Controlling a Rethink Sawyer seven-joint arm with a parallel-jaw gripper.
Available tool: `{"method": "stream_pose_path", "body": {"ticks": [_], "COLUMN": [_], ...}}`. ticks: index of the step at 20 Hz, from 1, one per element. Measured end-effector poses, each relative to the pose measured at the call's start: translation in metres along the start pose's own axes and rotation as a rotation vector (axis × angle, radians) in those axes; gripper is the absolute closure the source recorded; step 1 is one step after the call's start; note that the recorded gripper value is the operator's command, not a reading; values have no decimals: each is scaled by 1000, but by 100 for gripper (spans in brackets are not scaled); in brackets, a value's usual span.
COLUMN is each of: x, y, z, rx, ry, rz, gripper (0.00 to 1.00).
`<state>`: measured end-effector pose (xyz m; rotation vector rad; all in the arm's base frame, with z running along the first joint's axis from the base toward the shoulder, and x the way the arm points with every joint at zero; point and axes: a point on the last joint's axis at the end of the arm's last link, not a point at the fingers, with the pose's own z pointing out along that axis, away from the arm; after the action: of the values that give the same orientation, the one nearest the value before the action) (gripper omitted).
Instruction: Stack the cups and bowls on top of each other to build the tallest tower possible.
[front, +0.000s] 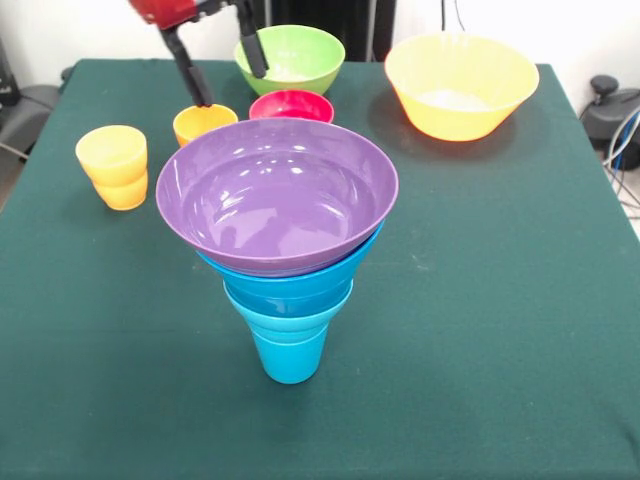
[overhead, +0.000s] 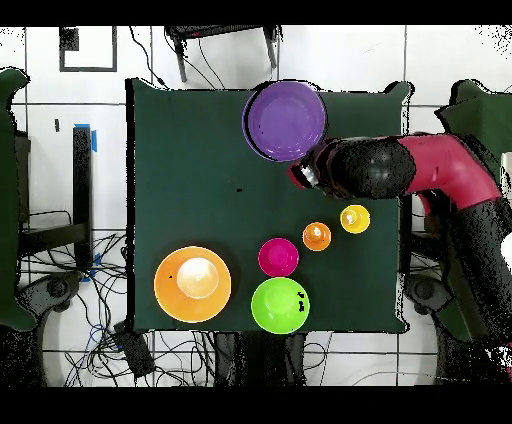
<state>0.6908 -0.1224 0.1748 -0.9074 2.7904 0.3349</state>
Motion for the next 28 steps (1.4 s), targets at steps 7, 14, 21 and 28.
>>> {"method": "stream_pose_path", "body": {"ticks": [7,14,21,28], "x": [14,8,-9,-31], "y": [33,65,100,140], "z": [14,20,27,42], "rx": [-9,-27,-44,-51], "ry": [51,69,87,76], "rz": [74,154,227,278], "gripper": [0,0,0,0]}}
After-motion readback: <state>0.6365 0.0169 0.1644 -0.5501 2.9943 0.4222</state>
